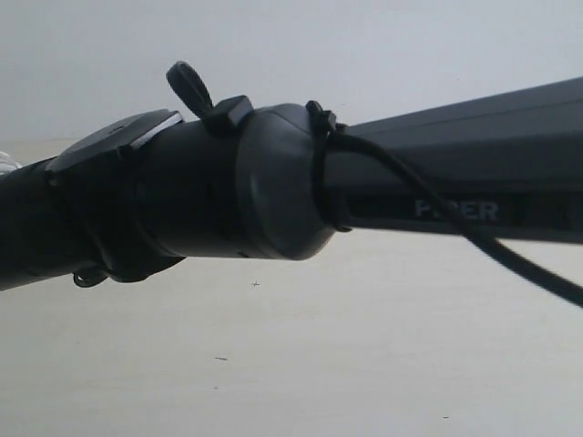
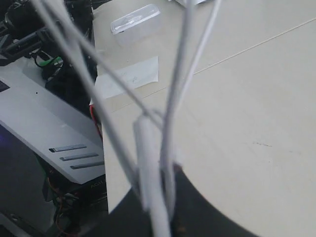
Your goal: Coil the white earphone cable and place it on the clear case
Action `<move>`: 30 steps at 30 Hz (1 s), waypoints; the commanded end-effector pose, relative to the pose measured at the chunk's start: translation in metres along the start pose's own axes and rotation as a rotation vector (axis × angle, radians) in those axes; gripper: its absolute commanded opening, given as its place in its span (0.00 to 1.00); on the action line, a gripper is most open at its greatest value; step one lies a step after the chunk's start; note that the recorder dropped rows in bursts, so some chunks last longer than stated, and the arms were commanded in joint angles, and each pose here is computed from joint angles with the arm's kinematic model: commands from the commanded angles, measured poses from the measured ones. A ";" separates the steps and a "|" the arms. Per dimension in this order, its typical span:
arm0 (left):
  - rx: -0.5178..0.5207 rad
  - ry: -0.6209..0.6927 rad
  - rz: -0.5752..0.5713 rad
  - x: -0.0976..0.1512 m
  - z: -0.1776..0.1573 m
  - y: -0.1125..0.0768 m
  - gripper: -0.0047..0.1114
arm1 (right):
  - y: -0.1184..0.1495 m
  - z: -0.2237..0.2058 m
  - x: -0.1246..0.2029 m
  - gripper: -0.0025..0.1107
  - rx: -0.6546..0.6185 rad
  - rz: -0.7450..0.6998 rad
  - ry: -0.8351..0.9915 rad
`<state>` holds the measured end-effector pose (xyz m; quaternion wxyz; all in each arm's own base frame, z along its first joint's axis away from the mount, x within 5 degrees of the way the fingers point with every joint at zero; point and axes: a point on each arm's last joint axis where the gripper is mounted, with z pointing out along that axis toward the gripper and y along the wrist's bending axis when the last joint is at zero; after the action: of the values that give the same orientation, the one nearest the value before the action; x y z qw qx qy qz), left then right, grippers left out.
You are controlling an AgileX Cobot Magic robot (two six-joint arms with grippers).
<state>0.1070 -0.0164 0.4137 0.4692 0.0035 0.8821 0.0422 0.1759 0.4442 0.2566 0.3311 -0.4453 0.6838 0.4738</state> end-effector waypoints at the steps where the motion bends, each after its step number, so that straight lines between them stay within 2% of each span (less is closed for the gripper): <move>1: -0.036 -0.020 0.051 0.000 -0.002 0.005 0.04 | 0.004 -0.002 0.001 0.02 -0.016 0.011 0.040; 6: -0.068 -0.043 0.065 -0.002 -0.003 0.009 0.04 | 0.007 -0.009 -0.001 0.02 0.003 0.005 0.092; 16: -0.079 -0.049 0.096 -0.003 -0.003 0.010 0.04 | 0.022 -0.046 -0.031 0.02 0.081 -0.057 0.097; 30: 0.001 0.001 0.064 0.002 -0.002 0.002 0.04 | 0.037 -0.075 -0.057 0.02 0.102 -0.079 0.022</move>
<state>0.1050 -0.0131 0.4146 0.4696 0.0301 0.8797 0.0676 0.1619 0.3990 0.3350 0.3504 -0.4638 0.6976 0.4190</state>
